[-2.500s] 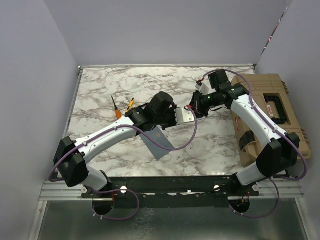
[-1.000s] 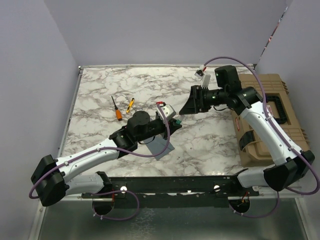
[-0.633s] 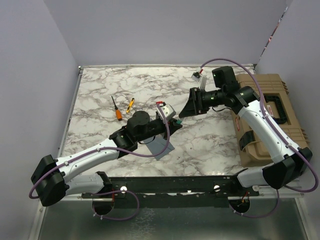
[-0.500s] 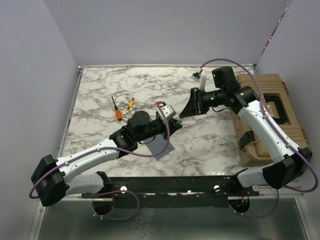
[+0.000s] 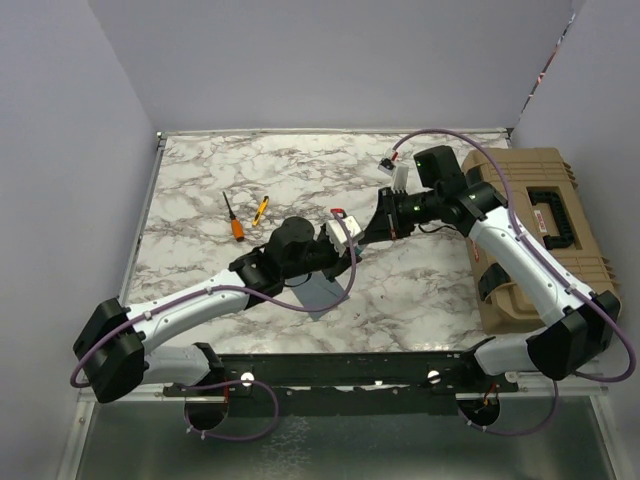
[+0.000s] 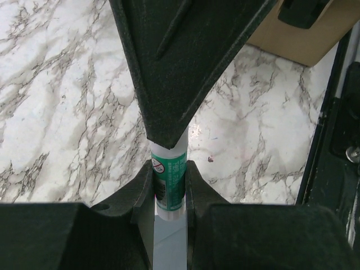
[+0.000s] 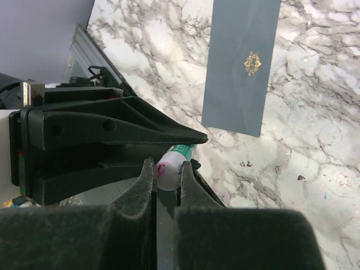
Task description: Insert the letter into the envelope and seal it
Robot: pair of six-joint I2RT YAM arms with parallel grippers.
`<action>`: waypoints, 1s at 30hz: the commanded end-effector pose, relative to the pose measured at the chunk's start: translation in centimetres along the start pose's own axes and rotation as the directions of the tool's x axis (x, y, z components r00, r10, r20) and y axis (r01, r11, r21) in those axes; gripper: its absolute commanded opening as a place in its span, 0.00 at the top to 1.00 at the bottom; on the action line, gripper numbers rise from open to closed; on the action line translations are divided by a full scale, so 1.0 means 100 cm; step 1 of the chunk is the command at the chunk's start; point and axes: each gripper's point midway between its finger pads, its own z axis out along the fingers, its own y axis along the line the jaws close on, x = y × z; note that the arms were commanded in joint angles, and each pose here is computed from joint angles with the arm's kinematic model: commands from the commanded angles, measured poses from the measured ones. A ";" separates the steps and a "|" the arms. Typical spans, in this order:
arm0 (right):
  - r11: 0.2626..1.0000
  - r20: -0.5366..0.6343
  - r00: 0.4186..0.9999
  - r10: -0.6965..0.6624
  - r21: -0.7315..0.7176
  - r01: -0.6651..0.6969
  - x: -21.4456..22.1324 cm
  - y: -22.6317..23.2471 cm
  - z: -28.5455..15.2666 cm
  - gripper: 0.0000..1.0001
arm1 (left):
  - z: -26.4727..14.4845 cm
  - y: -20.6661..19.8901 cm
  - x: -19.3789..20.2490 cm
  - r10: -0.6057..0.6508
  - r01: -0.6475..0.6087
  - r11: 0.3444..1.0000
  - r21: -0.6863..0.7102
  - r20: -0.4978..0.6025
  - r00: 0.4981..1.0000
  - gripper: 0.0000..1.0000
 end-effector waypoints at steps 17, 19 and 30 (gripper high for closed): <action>0.992 -0.270 0.956 0.117 0.078 -0.100 0.091 -0.016 0.035 1.00 | -0.039 0.027 -0.231 0.285 -0.221 0.959 -0.180 0.576 0.766 1.00; 0.989 -0.288 0.948 0.136 0.102 -0.111 0.098 -0.023 0.038 1.00 | -0.042 0.027 -0.238 0.298 -0.230 0.955 -0.190 0.587 0.753 1.00; 0.974 -0.346 0.911 0.222 0.110 -0.196 0.117 -0.033 0.053 1.00 | -0.061 0.024 -0.260 0.339 -0.253 0.941 -0.225 0.640 0.689 1.00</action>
